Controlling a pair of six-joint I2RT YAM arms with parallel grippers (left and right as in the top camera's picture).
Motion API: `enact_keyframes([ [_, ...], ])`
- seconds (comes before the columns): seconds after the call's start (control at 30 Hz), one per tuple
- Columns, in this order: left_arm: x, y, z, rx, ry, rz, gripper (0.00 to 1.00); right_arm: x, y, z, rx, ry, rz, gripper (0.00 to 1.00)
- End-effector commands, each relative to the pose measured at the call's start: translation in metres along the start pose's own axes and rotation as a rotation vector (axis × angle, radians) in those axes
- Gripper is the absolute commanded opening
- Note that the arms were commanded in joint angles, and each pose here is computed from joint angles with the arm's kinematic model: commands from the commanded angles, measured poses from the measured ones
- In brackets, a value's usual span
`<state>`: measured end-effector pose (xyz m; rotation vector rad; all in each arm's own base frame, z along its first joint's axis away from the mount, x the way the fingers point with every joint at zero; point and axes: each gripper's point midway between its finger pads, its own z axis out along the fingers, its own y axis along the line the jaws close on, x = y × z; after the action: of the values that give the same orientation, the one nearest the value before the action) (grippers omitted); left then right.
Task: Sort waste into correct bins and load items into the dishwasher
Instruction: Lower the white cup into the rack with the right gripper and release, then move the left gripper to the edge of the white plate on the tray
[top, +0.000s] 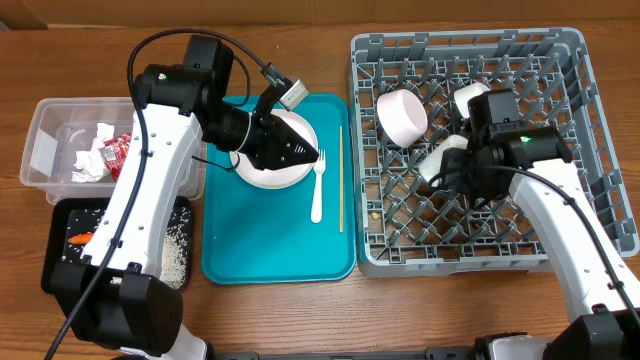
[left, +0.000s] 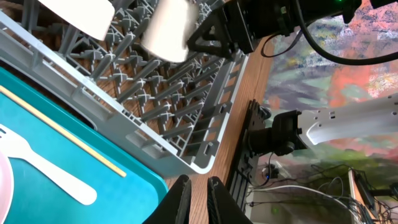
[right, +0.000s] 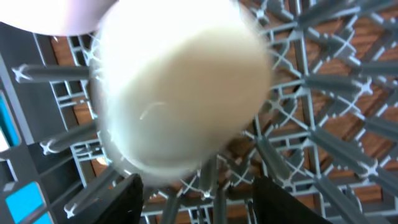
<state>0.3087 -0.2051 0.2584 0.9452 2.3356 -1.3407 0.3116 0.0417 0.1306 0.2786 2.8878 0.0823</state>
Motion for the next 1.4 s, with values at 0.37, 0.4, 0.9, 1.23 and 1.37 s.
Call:
enact_keyframes([
  [0.37,0.002,0.003,0.0,-0.015,0.011,-0.014,0.13,-0.001,-0.002,0.0,0.01,-0.014,0.01,0.31],
  [0.4,0.002,0.003,0.0,-0.015,0.011,-0.014,0.13,-0.001,-0.002,0.001,0.01,-0.014,0.01,0.35],
  [0.9,0.003,0.024,-0.001,-0.132,0.031,-0.096,0.09,-0.01,0.001,0.0,-0.003,-0.051,0.01,0.37],
  [1.23,0.01,0.11,-0.035,-0.665,-0.007,-0.425,0.11,-0.036,0.009,-0.009,-0.034,-0.15,0.008,0.69],
  [1.37,0.018,0.135,-0.046,-0.807,-0.043,-0.527,0.25,-0.037,0.014,-0.011,-0.057,-0.15,0.006,0.76],
])
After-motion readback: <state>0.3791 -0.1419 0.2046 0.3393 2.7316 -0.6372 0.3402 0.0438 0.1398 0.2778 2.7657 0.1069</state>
